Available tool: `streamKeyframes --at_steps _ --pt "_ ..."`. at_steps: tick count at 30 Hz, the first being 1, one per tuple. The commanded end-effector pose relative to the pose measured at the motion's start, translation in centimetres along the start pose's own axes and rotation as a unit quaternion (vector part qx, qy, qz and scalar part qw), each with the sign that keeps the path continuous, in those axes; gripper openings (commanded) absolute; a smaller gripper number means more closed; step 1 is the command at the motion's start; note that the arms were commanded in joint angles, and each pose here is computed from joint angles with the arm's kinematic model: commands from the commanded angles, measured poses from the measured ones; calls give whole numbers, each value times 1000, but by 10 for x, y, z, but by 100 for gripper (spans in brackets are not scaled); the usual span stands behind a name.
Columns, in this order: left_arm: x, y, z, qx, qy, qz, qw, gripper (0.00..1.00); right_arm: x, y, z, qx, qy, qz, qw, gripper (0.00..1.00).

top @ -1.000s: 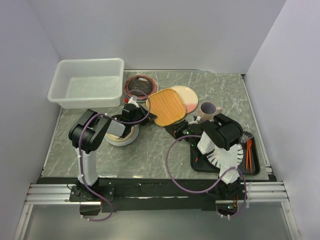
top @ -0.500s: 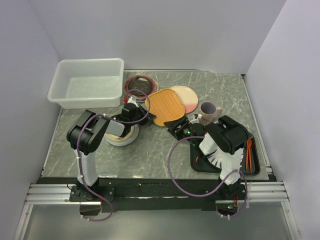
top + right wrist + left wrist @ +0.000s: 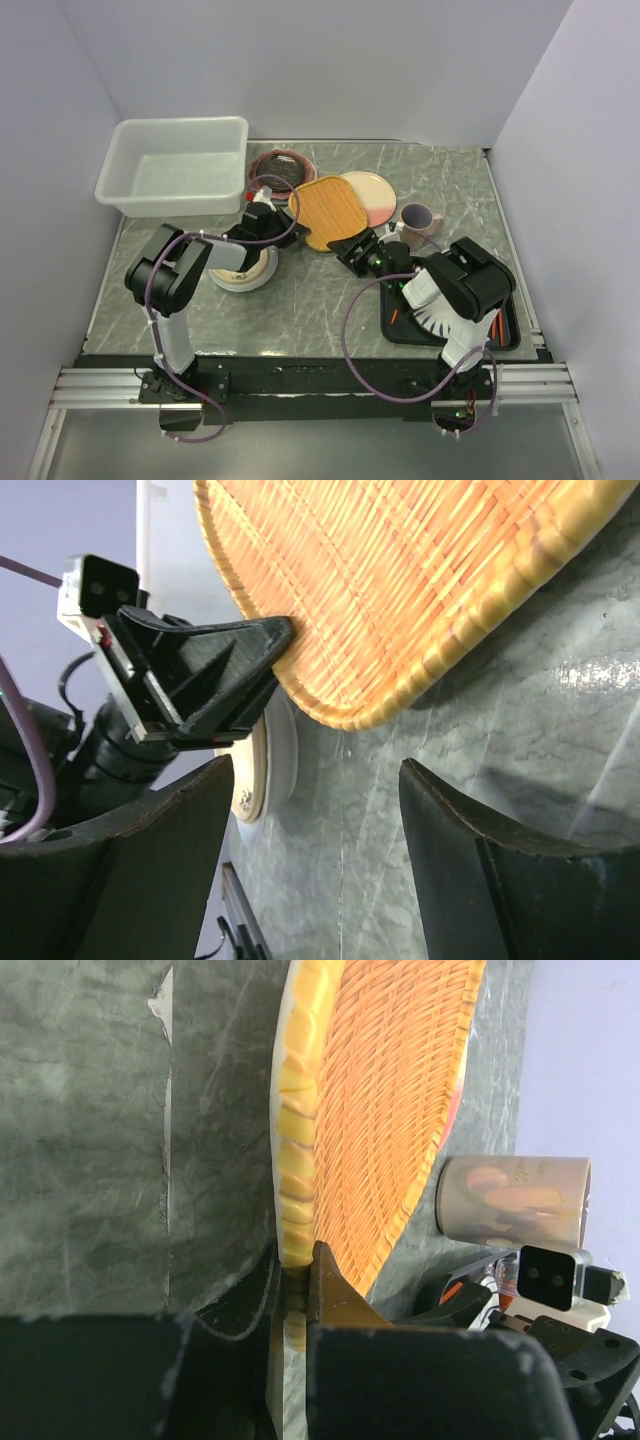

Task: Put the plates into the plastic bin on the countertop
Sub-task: Pick up the plate at the center of the board.

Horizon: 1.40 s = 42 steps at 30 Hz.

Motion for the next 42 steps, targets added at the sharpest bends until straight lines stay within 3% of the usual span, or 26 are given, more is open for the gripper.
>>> streamKeyframes --at_steps 1,23,37,42 --pt "-34 -11 -33 -38 37 38 998 1 22 0 0 2 -34 -20 999 74" --pt "-61 -44 -74 -78 56 68 993 1 65 -23 4 -36 -171 8 985 77" --pt "-80 -73 -112 -115 64 93 987 1 74 -34 -2 -64 -206 22 976 79" --pt "-87 -83 -122 -122 63 110 984 1 79 -38 -4 -87 -248 43 964 81"
Point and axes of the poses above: each gripper's point midway between its finger pads, its own y axis out along the fingers, its own x axis along the line the jaws close on, z = x × y, the point moved 3 cm from there along -y, back along the fingers, and after that the axes turned 14 degrees about y, right-handed, at the moved point
